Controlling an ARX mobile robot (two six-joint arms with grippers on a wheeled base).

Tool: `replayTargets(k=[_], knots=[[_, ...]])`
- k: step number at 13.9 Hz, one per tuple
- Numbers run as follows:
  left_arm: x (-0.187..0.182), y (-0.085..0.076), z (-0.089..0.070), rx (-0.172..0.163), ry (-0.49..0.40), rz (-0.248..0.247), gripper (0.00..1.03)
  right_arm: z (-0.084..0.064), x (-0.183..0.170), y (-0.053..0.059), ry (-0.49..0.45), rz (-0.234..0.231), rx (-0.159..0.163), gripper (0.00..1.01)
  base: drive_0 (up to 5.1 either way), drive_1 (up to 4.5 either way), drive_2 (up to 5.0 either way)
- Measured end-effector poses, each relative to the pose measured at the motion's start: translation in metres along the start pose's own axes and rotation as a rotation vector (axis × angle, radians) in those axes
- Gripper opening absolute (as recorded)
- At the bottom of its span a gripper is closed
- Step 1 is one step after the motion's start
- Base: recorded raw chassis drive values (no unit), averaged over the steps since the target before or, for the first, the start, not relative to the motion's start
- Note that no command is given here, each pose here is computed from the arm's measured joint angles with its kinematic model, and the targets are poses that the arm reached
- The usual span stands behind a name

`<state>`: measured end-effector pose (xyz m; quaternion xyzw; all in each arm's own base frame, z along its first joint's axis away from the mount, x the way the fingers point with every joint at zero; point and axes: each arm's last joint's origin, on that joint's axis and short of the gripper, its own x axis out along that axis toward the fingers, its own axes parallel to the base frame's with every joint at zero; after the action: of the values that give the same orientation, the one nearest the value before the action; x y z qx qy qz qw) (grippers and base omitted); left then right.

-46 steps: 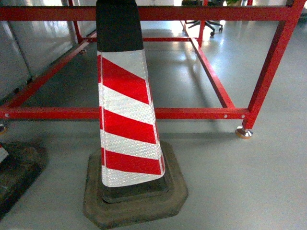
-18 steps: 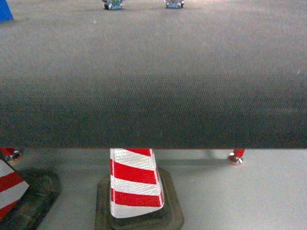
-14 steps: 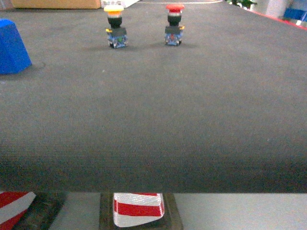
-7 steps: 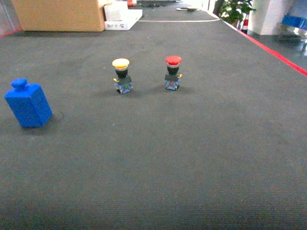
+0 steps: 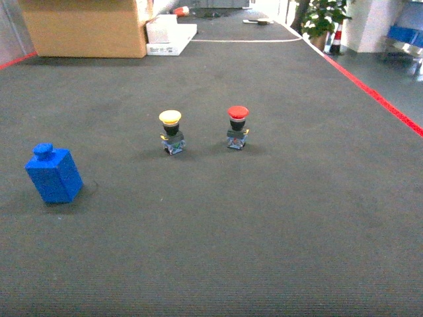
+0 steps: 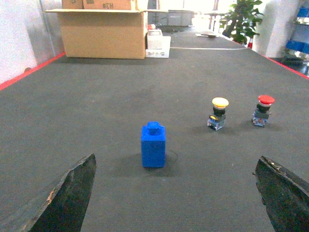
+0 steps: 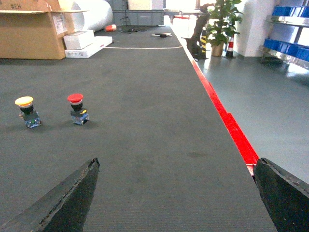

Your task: Pick blue part to blue bin on bottom shelf

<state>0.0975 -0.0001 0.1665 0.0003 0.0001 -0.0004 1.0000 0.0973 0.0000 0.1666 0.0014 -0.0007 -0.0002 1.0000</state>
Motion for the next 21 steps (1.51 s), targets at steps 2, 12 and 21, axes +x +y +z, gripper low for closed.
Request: replayTargets(k=[2,12,21], knots=[[0.0,0.0,-0.0001,0.0,0.0,0.0,0.98,0.0,0.0,0.0,0.0,0.0,0.0,0.98,0.0,0.0,0.0],[0.0,0.0,-0.0001,0.0,0.0,0.0,0.98,0.0,0.0,0.0,0.0,0.0,0.0,0.98,0.0,0.0,0.0],[0.0071,-0.006,-0.0043,-0.032,0.241,0.22,0.98,0.0,0.0,0.0,0.0,0.001,0.0,0.98,0.0,0.0,0.0]])
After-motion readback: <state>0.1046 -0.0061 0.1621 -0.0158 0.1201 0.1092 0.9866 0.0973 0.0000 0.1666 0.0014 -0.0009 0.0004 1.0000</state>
